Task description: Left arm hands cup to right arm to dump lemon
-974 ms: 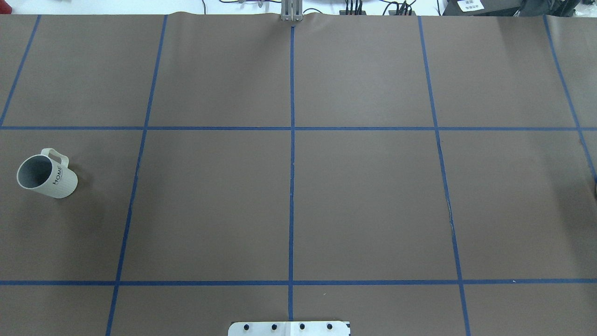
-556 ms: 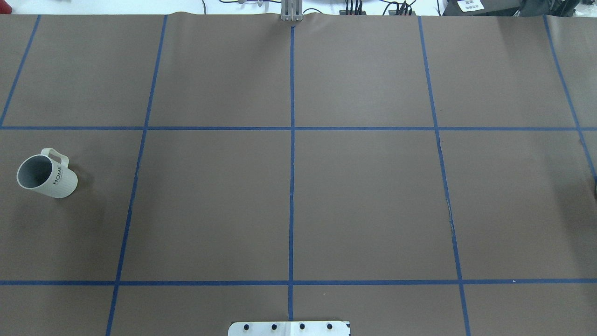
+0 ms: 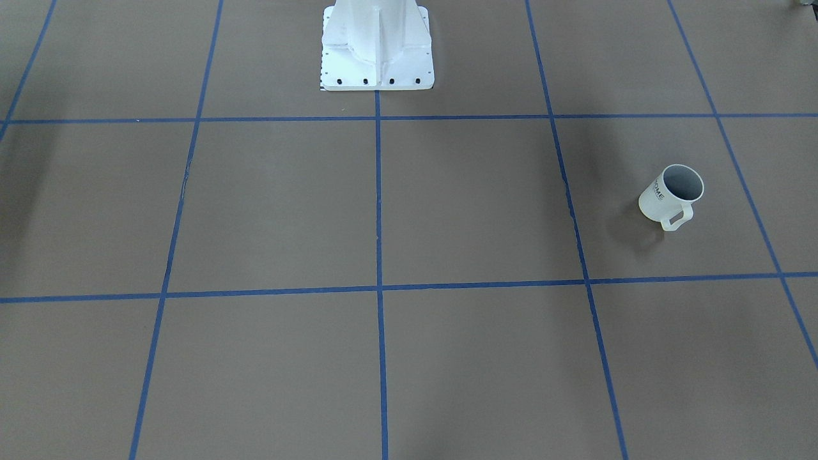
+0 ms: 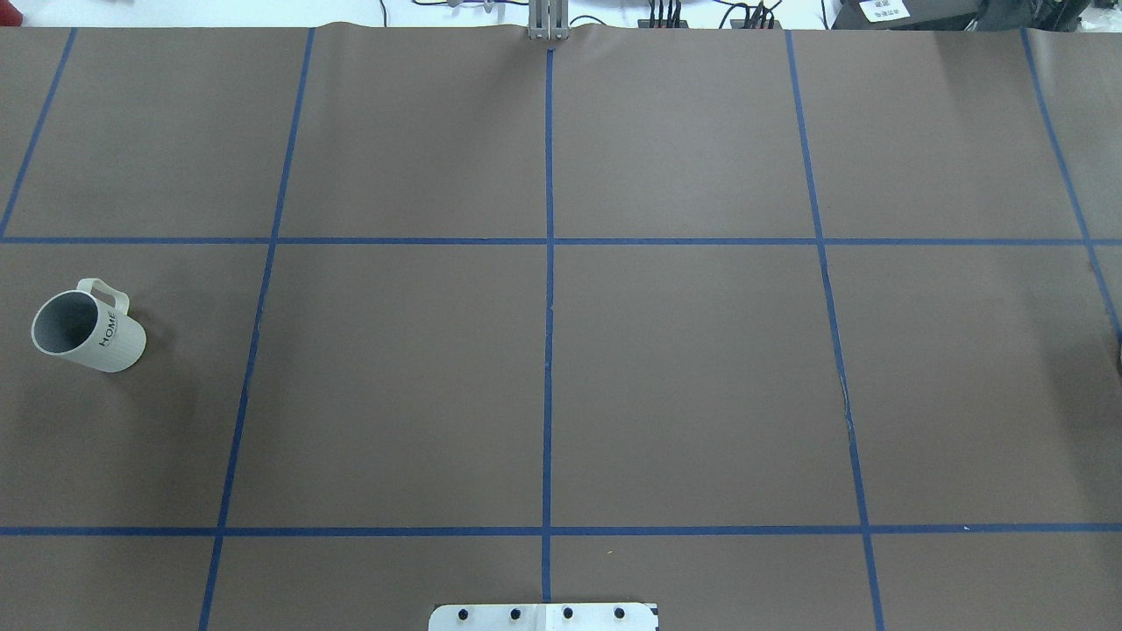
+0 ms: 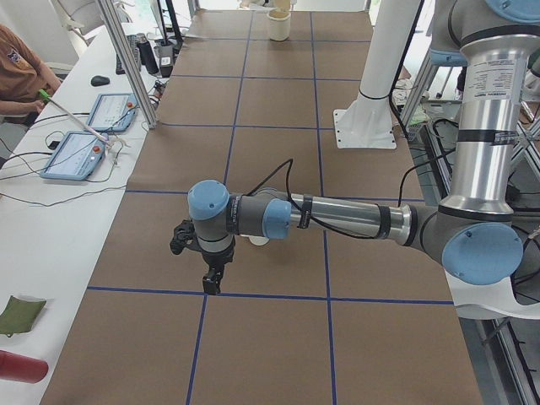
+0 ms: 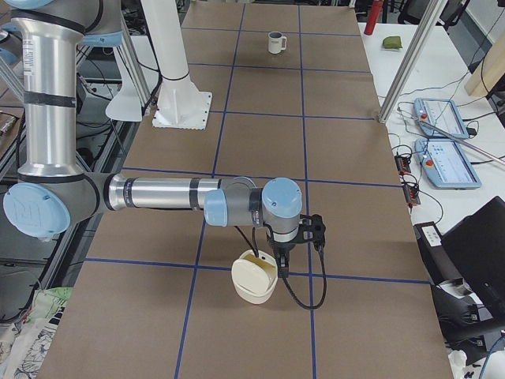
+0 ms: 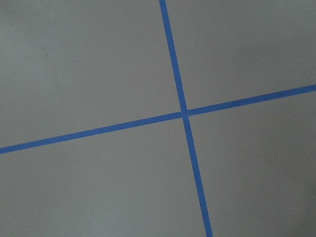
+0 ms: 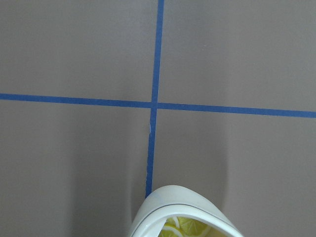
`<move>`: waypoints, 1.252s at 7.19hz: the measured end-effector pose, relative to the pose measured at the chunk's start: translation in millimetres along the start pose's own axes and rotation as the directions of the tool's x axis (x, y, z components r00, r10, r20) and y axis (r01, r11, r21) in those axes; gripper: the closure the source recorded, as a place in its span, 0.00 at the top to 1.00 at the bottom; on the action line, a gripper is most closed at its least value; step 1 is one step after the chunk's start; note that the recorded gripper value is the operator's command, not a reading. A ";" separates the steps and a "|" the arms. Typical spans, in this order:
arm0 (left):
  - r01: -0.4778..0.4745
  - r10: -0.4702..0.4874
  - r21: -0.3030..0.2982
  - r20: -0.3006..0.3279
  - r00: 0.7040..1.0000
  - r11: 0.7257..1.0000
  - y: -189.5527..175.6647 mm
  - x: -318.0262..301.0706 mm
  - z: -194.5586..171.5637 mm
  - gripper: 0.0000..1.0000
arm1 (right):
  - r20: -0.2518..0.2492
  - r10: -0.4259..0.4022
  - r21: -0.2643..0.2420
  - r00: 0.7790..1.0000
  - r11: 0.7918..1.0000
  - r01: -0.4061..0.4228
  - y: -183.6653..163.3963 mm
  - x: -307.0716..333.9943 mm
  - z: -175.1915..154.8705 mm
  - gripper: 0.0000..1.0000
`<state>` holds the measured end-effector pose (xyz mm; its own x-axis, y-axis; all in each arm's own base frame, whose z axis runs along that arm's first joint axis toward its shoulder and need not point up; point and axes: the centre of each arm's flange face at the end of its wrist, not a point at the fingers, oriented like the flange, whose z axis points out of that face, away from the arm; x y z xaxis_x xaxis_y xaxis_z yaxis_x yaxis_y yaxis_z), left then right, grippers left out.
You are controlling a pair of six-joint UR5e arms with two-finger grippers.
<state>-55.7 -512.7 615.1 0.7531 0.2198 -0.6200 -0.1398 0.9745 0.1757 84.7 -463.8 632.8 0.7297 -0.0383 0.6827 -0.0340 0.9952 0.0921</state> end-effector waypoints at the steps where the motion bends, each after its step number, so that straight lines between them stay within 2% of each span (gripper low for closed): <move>1: -0.003 0.003 0.002 0.000 1.000 1.000 -0.2 0.3 -0.3 1.00 | 0.000 0.001 0.000 1.000 1.000 -0.001 0.1 0.1 0.2 1.00; 5: -0.006 0.006 0.004 -0.001 1.000 1.000 -0.4 0.4 -0.3 1.00 | 0.001 0.002 -0.004 1.000 1.000 -0.002 0.5 0.9 1.8 1.00; 9: -0.007 0.007 0.004 -0.001 1.000 1.000 -0.5 0.4 -0.4 1.00 | 0.043 0.016 -0.021 0.999 1.000 -0.015 2.8 2.2 9.2 1.00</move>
<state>-55.6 -513.0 614.5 0.7519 0.2263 -0.6193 -0.1420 0.9728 0.1832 80.0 -461.9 641.2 0.6990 -0.0261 0.7146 -0.0310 0.9973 0.0667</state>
